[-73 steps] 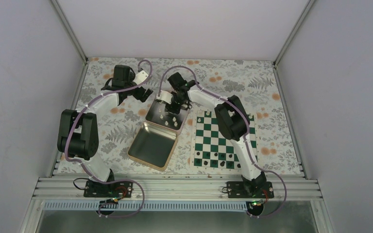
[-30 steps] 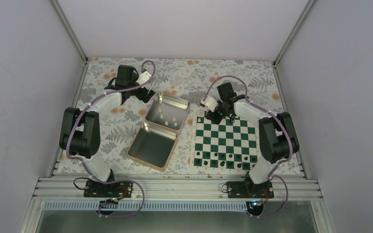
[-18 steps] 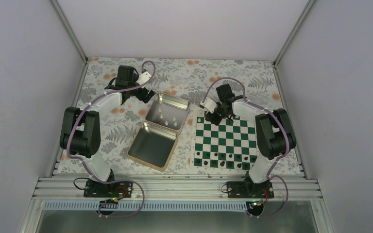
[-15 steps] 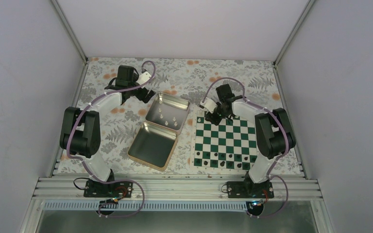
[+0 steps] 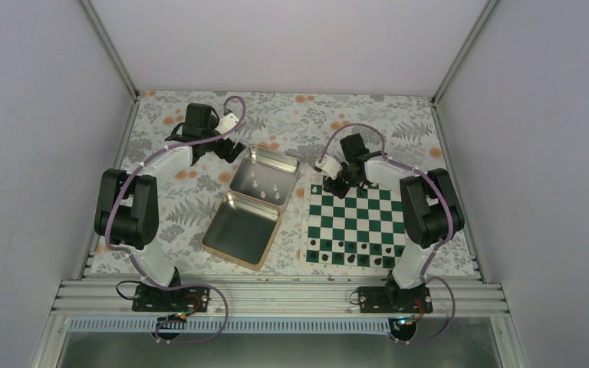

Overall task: Set up the chess pieces on the board
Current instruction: Place the chess piece on the chessboard.

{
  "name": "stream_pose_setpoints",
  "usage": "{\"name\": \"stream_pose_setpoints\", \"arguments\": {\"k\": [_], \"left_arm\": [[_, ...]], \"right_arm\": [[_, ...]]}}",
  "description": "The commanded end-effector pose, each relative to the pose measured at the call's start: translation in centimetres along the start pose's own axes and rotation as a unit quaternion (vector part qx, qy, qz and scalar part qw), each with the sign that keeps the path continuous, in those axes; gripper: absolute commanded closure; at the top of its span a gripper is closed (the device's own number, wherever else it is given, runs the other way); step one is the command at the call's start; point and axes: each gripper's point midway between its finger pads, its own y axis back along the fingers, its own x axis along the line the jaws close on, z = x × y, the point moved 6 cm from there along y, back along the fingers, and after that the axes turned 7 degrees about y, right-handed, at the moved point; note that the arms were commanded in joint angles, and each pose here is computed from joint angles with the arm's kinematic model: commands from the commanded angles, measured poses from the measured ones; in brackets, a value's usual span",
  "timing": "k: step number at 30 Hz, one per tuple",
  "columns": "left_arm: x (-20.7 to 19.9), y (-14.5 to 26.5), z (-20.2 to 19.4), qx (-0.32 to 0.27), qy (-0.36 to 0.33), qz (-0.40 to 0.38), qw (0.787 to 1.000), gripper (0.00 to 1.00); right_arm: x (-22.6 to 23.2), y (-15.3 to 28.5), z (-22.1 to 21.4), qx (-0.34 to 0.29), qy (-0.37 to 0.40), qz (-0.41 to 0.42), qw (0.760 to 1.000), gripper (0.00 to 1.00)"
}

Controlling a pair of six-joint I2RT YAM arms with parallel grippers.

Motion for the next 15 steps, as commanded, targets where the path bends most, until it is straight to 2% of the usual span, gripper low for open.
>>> {"name": "stream_pose_setpoints", "arguments": {"k": [1,15], "left_arm": [[-0.11,0.08,0.61,-0.011,-0.004,-0.003,1.0,0.0],[-0.15,0.26,0.69,-0.012,-0.006,-0.002,1.0,0.0]], "right_arm": [[-0.3,-0.4,-0.22,-0.003,0.003,0.001,1.0,0.88],[-0.4,0.42,0.3,-0.009,0.004,-0.006,1.0,0.82]]}}
